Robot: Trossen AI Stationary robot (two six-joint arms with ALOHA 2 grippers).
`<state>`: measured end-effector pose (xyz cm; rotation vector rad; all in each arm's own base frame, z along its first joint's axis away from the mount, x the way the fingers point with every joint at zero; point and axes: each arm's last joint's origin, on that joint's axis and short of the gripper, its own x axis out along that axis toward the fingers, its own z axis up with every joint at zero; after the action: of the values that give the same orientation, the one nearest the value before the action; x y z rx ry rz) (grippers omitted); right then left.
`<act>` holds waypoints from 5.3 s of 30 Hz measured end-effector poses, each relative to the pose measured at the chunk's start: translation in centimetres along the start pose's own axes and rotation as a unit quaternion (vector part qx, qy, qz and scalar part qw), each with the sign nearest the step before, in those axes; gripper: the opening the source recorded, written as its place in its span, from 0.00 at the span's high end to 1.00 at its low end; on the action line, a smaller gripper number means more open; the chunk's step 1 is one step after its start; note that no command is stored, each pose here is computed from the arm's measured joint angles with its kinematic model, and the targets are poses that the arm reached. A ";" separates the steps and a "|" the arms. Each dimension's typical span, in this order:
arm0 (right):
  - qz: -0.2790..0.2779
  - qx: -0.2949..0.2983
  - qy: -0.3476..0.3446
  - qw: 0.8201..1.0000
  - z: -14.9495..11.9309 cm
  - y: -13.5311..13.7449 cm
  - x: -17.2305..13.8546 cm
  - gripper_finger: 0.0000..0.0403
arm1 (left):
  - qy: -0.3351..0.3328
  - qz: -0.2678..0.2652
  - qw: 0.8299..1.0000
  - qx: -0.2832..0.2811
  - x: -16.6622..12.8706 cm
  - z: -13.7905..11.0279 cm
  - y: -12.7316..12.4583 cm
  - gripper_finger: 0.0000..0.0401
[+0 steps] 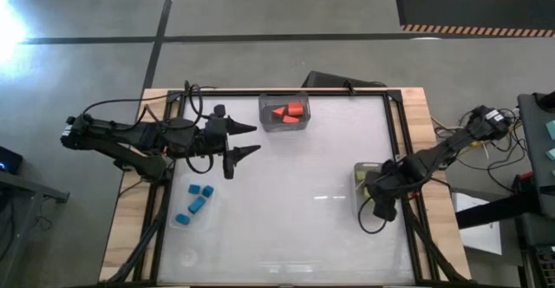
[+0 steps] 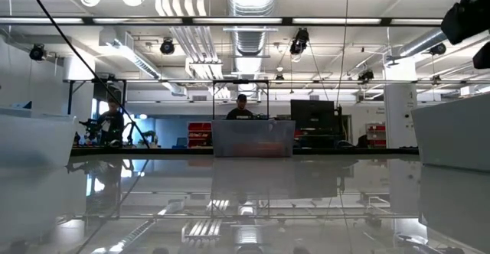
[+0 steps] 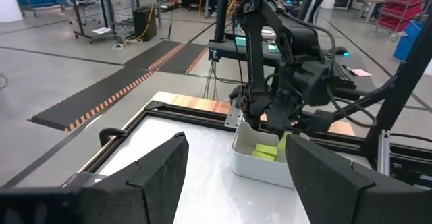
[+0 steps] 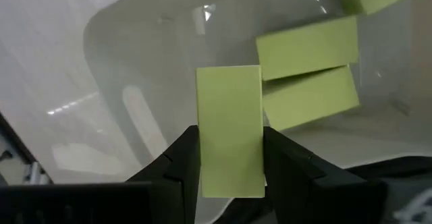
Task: Sort & place blocks by color
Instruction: Put the green block into the gray bin, then return to Home Position
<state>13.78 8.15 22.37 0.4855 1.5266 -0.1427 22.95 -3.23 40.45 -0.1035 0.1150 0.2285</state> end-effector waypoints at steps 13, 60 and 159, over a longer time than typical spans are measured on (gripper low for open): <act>-0.032 -0.022 0.027 0.999 0.9 0.5 2.4 0.65 | -0.002 0.014 1.000 0.001 0.0 0.0 0.1 0.42; 0.010 -0.034 -0.432 0.901 8.5 5.6 -10.0 0.64 | 0.029 -0.053 0.998 0.005 -6.0 0.3 2.3 0.47; -0.037 -0.056 -0.708 0.703 0.2 -10.4 3.6 0.64 | 0.006 -0.011 0.994 -0.106 -8.0 -25.6 7.2 1.00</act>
<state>10.12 -0.53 16.62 0.0883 0.0033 -0.3748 10.99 -1.00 15.48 -0.3172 0.1005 0.2184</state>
